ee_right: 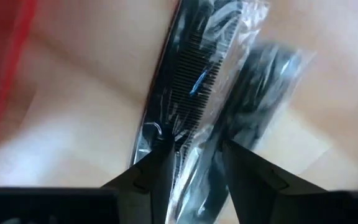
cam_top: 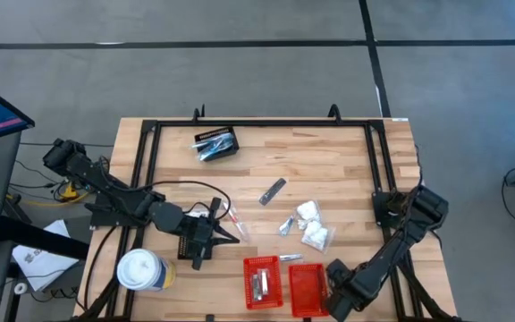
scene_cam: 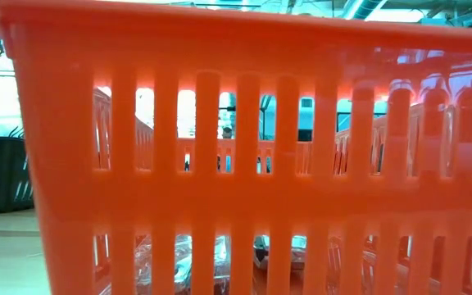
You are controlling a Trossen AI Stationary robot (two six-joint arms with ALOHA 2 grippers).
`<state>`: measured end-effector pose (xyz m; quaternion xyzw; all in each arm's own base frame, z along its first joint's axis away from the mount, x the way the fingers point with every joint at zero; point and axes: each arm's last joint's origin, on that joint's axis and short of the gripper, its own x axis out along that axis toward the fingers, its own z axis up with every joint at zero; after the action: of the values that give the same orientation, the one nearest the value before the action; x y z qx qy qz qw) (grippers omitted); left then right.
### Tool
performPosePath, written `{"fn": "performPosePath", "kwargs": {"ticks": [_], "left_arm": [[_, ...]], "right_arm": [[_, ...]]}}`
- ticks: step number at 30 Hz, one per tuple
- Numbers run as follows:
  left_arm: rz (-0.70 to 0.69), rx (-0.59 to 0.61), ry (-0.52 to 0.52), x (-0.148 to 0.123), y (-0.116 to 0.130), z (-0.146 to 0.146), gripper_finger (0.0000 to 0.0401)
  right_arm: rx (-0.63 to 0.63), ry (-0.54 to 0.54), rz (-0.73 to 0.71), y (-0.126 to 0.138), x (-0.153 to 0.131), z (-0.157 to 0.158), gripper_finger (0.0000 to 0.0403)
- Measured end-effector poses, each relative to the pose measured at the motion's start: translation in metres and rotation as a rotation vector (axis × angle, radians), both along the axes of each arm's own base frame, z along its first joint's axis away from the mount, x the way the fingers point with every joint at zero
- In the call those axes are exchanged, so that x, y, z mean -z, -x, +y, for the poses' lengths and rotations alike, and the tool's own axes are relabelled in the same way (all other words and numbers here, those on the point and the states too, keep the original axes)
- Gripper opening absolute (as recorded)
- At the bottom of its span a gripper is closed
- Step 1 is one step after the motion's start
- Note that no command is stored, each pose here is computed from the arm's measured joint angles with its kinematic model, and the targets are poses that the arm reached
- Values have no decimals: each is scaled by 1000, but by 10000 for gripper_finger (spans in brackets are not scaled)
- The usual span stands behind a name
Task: Pick & Place Travel size toiletries
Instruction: Put the black hair brush into the right red bin
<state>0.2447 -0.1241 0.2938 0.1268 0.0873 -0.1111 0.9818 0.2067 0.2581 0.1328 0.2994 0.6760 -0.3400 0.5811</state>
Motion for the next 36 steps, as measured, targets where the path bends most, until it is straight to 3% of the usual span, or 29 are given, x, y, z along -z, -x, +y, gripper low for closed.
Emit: {"fn": "performPosePath", "kwargs": {"ticks": [18, 30, 36], "left_arm": [[5, 0, -4, 1, 1, -1, 1], [6, 20, -4, 1, 3, -6, 1], [6, 21, -4, 1, 3, -6, 1]], "right_arm": [[-95, 211, 74, -16, -1, -43, 129], [-109, 207, 50, -22, -5, -49, 121], [-95, 191, -43, -16, -29, -48, 122]]}}
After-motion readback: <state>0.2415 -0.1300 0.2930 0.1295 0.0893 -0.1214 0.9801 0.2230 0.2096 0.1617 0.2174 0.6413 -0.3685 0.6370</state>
